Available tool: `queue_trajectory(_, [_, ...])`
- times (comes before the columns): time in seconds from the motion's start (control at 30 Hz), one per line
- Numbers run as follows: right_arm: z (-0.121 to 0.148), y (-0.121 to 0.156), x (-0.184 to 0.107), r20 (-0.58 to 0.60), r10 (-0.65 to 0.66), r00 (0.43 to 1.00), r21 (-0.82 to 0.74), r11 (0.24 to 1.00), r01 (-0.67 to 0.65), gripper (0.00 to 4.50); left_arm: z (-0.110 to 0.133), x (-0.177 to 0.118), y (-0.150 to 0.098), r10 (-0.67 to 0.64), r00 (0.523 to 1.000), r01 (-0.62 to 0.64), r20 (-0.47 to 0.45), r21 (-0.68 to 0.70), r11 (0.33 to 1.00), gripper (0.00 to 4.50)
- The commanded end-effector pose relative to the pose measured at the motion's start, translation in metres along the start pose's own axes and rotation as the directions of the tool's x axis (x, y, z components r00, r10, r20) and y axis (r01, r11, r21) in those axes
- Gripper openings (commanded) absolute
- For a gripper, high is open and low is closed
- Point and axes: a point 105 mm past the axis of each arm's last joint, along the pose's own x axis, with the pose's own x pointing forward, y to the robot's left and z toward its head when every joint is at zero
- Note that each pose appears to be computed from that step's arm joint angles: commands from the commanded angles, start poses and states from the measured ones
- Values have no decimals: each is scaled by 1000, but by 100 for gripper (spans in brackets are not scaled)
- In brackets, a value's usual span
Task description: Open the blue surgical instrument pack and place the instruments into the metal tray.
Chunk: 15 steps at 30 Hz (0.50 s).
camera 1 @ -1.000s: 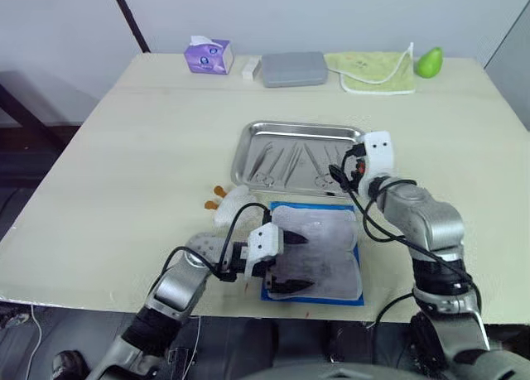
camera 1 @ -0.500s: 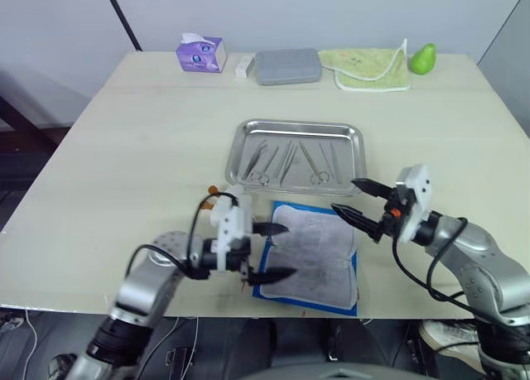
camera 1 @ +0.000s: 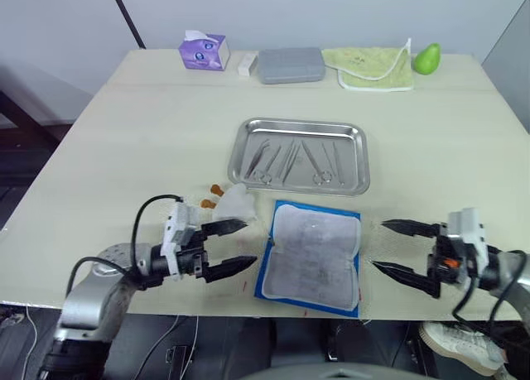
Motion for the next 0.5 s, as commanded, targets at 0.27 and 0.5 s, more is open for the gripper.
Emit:
queue_trajectory(0.27, [-2, 0, -74, -87, -132, 987, -57, 990, 127, 429, -11, -67, 9, 237, 970, -239, -50, -39, 970, 450])
queue_trajectory(0.5, [-18, 2, -100, -114, -202, 973, -48, 979, 198, 429, -10, -87, 11, 393, 918, -395, -58, -36, 918, 450])
